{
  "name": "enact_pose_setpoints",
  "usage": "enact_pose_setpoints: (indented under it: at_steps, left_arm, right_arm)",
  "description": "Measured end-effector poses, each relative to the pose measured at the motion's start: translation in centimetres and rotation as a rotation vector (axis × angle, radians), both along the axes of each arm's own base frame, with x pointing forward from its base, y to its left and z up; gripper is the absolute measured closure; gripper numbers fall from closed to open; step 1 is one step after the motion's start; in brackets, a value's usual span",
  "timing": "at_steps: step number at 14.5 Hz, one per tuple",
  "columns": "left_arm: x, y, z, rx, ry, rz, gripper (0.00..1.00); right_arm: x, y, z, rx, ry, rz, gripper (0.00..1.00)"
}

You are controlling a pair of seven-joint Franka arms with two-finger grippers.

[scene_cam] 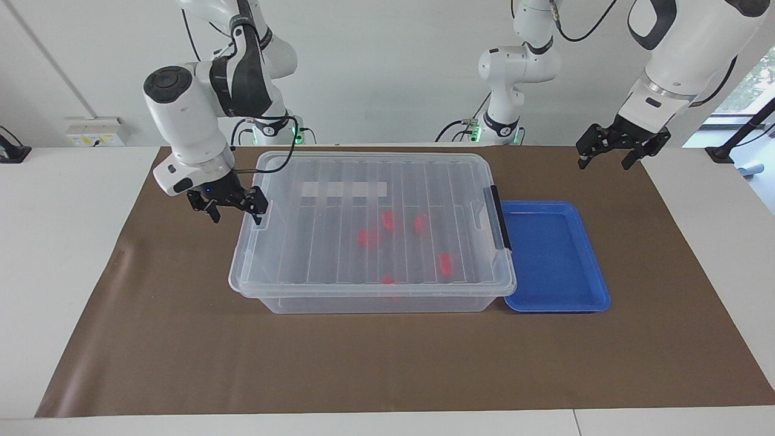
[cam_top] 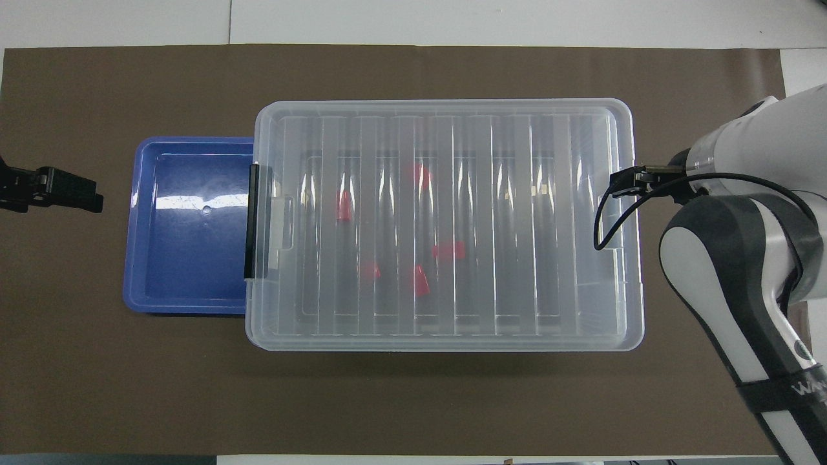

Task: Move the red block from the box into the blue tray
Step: 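Move the right gripper to the edge of the clear lid, then slide the clear lid away from the blue tray with the right gripper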

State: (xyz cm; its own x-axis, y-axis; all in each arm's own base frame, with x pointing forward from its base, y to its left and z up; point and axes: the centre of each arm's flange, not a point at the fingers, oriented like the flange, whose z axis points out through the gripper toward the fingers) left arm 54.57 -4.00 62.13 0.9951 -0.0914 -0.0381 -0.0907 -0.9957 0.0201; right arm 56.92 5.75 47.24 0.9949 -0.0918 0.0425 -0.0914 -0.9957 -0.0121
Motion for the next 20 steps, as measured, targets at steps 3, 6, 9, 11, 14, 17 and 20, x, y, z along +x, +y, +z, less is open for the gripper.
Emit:
enact_pose_setpoints:
  at_steps: [3,6,9,11,14,17,20]
  left_arm:
    - [0.0,0.0,0.0,0.000,0.000,0.000,0.00]
    - [0.0,0.0,0.0,0.000,0.000,0.000,0.00]
    - [0.0,0.0,0.0,0.000,0.000,0.000,0.00]
    - [0.0,0.0,0.0,0.000,0.000,0.000,0.00]
    - [0.0,0.0,0.0,0.000,0.000,0.000,0.00]
    - [0.0,0.0,0.0,0.000,0.000,0.000,0.00]
    - [0.0,0.0,0.0,0.000,0.000,0.000,0.00]
  right_arm:
    - [-0.3,0.0,-1.1,-0.001,0.013,0.000,0.00]
    - [-0.5,-0.7,-1.8,-0.003,0.027,-0.010,0.00]
    - [-0.7,-2.4,-2.2,-0.003,0.033,-0.003,0.00]
    - [-0.7,-4.5,-2.1,-0.002,0.031,0.026,0.00]
    - [-0.8,-7.7,-2.3,-0.004,0.021,0.065,0.00]
    - [-0.8,-8.9,-2.3,-0.005,0.014,0.098,0.00]
    - [-1.1,-11.8,-2.3,-0.008,0.013,0.136,0.00]
